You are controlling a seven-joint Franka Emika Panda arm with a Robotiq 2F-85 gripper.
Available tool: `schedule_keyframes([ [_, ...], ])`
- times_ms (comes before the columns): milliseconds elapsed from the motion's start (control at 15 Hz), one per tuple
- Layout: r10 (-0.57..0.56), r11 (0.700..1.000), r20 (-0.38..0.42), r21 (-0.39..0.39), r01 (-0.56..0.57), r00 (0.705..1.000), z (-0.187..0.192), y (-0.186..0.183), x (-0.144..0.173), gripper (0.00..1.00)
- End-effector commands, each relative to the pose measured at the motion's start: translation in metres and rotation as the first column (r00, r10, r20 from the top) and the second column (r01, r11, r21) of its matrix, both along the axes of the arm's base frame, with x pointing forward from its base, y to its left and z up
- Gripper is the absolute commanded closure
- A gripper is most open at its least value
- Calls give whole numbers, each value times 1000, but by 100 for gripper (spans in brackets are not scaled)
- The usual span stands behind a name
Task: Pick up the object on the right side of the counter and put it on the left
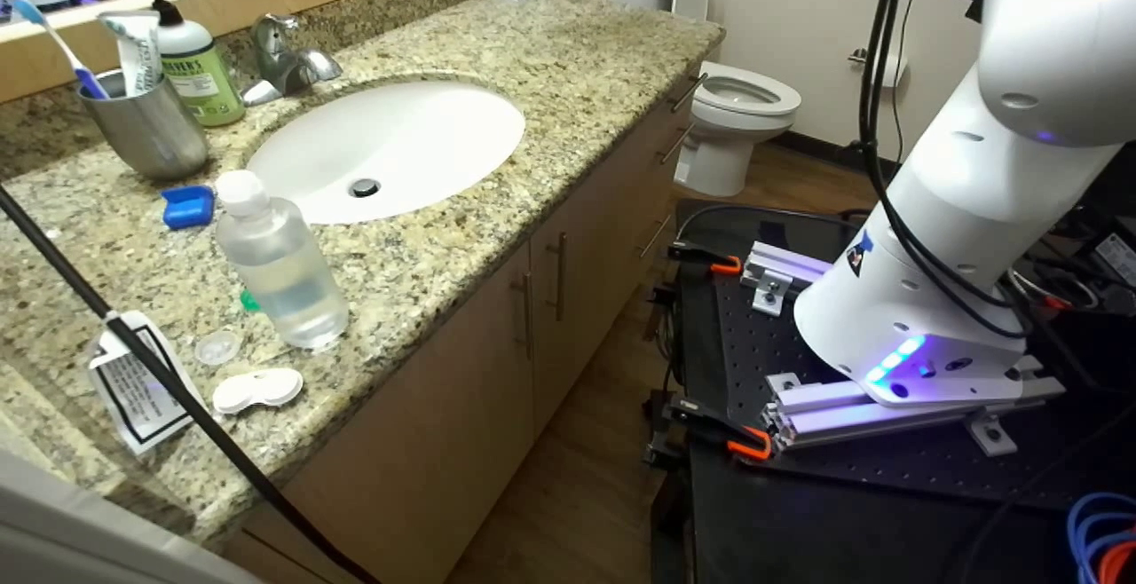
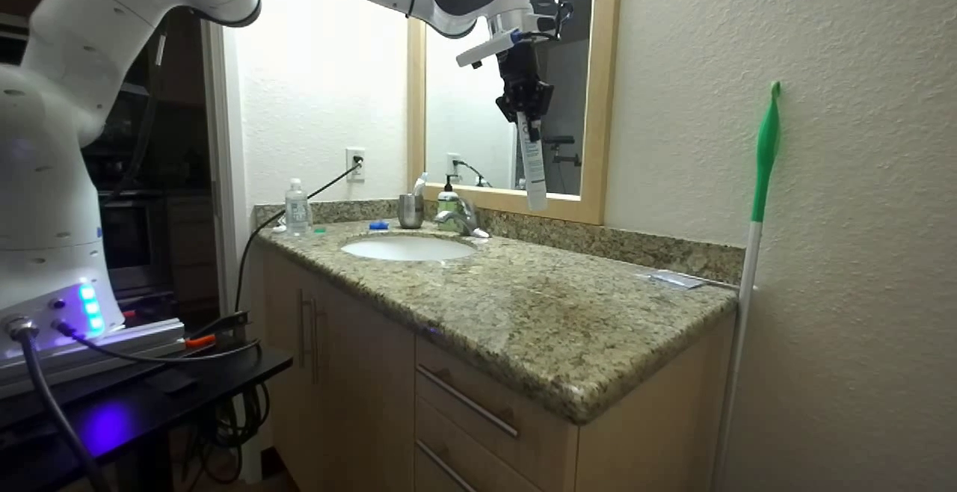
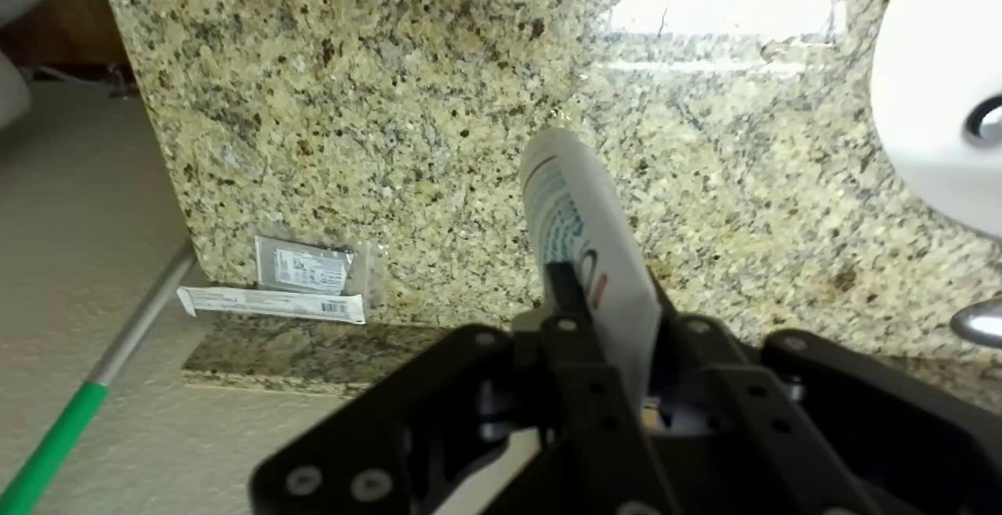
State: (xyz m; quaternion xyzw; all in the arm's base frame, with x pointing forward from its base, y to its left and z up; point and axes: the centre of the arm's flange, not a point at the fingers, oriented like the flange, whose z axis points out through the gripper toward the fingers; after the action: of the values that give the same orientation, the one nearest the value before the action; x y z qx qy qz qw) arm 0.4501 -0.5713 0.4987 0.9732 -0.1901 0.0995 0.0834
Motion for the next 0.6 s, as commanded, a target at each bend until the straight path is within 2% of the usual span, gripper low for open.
schedule_keyframes([
  [0,8,1000,0,2,-8,1000,2,5,0,82],
  [200,1,1000,-3,5,-1,1000,-2,3,1,82],
  [267,0,1000,-6,7,1,1000,-4,2,0,95],
  [333,73,997,-46,13,-72,996,-12,21,3,95],
  [467,199,979,-81,-20,-201,977,-28,79,-10,95],
  [533,249,967,-102,-25,-253,963,-31,91,-9,95],
])
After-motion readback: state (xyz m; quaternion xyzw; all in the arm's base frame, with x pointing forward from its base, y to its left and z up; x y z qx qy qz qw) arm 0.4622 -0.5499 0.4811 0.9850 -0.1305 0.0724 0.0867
